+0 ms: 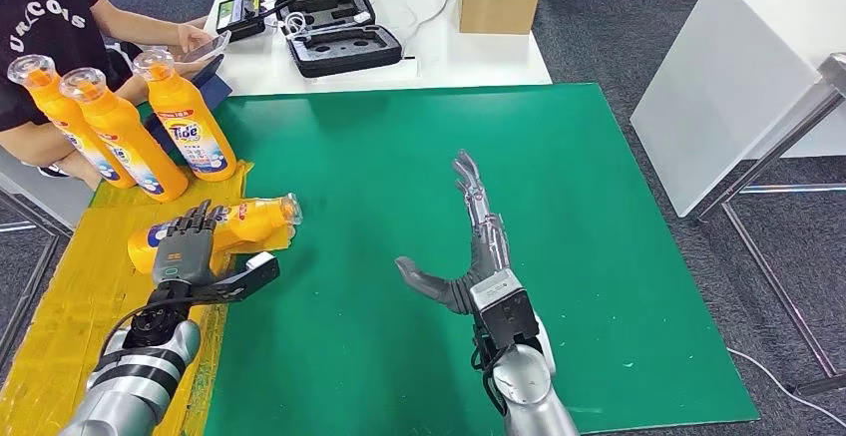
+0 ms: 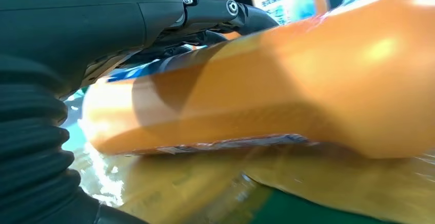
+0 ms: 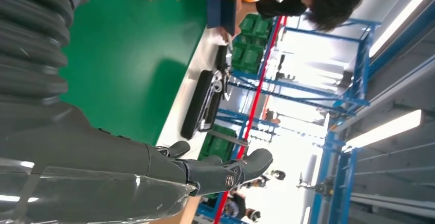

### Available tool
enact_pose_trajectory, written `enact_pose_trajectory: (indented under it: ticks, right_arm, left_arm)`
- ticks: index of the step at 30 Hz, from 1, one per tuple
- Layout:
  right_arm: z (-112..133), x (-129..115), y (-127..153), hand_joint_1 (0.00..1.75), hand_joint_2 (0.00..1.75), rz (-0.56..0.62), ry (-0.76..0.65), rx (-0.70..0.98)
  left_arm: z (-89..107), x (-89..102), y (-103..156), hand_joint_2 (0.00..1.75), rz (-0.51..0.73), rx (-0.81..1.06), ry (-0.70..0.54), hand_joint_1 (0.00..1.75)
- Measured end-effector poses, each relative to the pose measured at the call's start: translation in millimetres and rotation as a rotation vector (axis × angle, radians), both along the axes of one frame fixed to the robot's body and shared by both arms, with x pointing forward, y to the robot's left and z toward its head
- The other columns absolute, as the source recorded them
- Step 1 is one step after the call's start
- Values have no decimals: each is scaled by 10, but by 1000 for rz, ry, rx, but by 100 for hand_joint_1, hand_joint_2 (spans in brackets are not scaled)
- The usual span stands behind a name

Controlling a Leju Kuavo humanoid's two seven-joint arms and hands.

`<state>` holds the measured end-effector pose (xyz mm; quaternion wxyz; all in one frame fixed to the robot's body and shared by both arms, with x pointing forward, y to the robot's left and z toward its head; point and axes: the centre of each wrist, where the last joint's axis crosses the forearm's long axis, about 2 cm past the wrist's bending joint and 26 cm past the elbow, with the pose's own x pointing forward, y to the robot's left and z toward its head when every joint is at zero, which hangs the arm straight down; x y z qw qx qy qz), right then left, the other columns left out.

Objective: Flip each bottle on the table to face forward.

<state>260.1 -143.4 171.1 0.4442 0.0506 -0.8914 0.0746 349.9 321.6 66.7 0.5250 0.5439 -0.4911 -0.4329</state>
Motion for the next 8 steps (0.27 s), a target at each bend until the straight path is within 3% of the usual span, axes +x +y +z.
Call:
enact_pose_trajectory:
  ticks: [8]
  right_arm:
    - [-50,-22,-42,0,175,-32,17,-20]
  left_arm:
    - [49,-191,-98,175,-154,-310,-53,0]
